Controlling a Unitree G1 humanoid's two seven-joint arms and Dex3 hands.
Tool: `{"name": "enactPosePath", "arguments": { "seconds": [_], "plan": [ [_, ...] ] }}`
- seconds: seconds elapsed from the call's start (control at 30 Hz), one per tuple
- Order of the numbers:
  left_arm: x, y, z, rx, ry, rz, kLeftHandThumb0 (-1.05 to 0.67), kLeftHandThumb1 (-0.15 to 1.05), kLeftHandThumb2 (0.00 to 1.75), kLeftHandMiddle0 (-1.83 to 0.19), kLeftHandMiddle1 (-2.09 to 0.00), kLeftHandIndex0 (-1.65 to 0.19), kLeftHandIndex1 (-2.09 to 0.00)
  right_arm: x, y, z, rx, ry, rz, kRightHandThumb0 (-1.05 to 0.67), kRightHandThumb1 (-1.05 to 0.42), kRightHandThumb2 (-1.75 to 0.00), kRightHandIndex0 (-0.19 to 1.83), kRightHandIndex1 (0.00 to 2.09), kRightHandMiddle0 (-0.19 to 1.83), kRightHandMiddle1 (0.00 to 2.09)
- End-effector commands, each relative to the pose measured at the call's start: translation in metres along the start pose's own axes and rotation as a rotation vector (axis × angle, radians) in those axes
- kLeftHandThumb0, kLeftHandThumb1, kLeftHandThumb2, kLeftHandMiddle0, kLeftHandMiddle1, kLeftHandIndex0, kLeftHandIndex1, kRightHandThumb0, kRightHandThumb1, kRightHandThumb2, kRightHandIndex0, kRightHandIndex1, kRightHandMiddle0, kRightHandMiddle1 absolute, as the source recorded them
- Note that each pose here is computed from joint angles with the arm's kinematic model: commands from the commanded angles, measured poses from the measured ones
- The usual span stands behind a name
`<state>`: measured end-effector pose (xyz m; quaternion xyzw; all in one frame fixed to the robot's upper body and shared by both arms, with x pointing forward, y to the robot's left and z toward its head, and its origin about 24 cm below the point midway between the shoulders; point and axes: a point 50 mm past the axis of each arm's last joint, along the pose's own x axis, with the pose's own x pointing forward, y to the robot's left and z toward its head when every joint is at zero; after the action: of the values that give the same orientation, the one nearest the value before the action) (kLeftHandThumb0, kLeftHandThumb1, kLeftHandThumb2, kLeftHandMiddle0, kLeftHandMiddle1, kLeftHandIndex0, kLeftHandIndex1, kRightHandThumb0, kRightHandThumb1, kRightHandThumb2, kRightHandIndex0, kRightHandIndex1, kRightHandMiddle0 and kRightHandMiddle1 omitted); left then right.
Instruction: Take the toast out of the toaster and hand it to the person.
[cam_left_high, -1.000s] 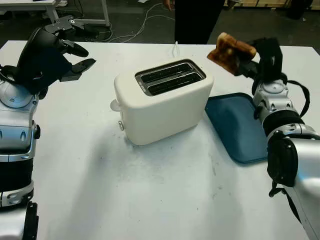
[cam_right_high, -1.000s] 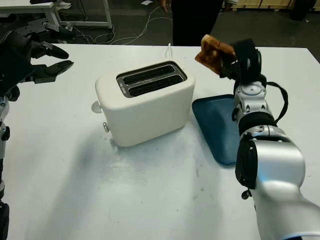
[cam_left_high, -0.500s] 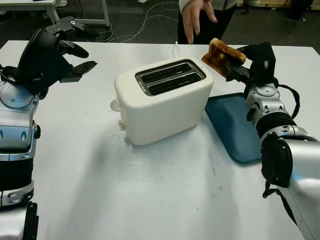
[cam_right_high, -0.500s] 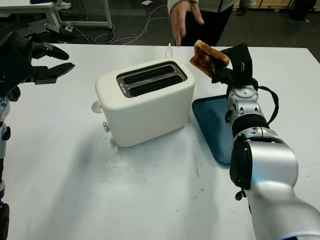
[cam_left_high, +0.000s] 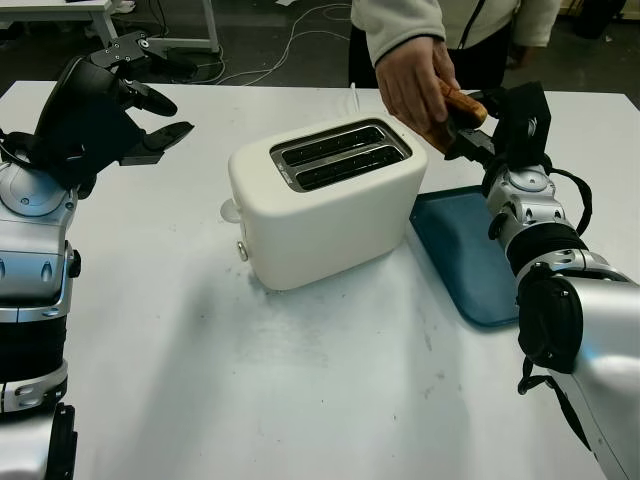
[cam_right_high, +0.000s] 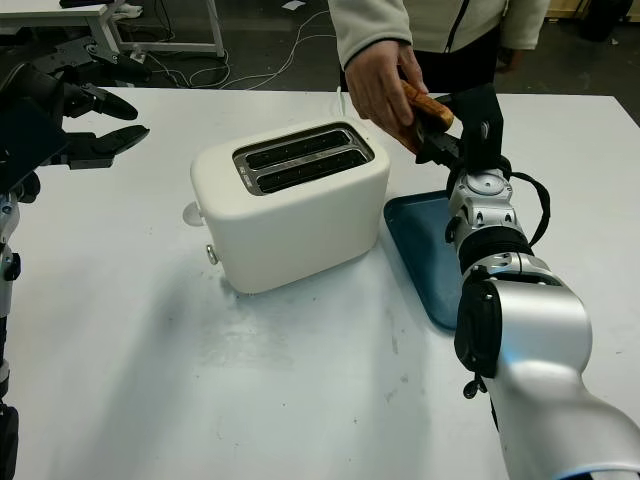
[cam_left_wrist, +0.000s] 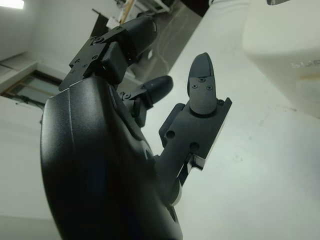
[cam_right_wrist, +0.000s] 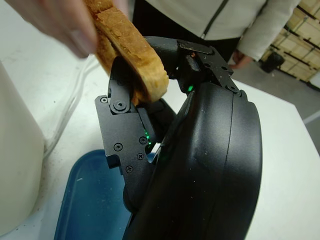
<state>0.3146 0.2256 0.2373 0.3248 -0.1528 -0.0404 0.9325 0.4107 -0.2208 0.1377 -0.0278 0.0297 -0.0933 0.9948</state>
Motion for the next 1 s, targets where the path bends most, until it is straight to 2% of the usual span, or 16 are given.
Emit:
{"name": "enactPosePath", "arguments": {
  "seconds": [0.0, 0.53, 0.73, 0.97],
  "plan": [
    [-0.0013, 0.0013, 0.0002, 0.017, -0.006, 0.001, -0.15, 0.60, 0.61, -0.31, -1.19, -0.33, -0.90, 0.0021, 0.0032, 0.0143, 0.005, -0.054, -0.003, -0.28, -0.92, -0.36, 0.85, 1.75, 0.53, 1.75],
    [-0.0012, 0.0015, -0.0003, 0.020, -0.001, -0.003, -0.18, 0.61, 0.61, -0.31, -1.18, -0.33, -0.90, 0.0013, 0.0046, 0.0148, -0.135, -0.084, 0.003, -0.29, -0.92, -0.36, 0.85, 1.75, 0.51, 1.75],
    [-0.0011, 0.0016, -0.0008, 0.015, -0.001, -0.006, -0.16, 0.60, 0.61, -0.31, -1.18, -0.33, -0.90, -0.0002, 0.0083, 0.0149, -0.293, -0.132, -0.001, -0.32, -0.92, -0.36, 0.88, 1.75, 0.57, 1.75],
    [-0.0011, 0.0016, -0.0024, 0.010, -0.006, -0.002, -0.17, 0.59, 0.61, -0.32, -1.18, -0.33, -0.91, -0.0002, 0.0101, 0.0180, -0.310, -0.156, 0.005, -0.38, -0.92, -0.32, 0.87, 1.75, 0.61, 1.75]
  ]
}}
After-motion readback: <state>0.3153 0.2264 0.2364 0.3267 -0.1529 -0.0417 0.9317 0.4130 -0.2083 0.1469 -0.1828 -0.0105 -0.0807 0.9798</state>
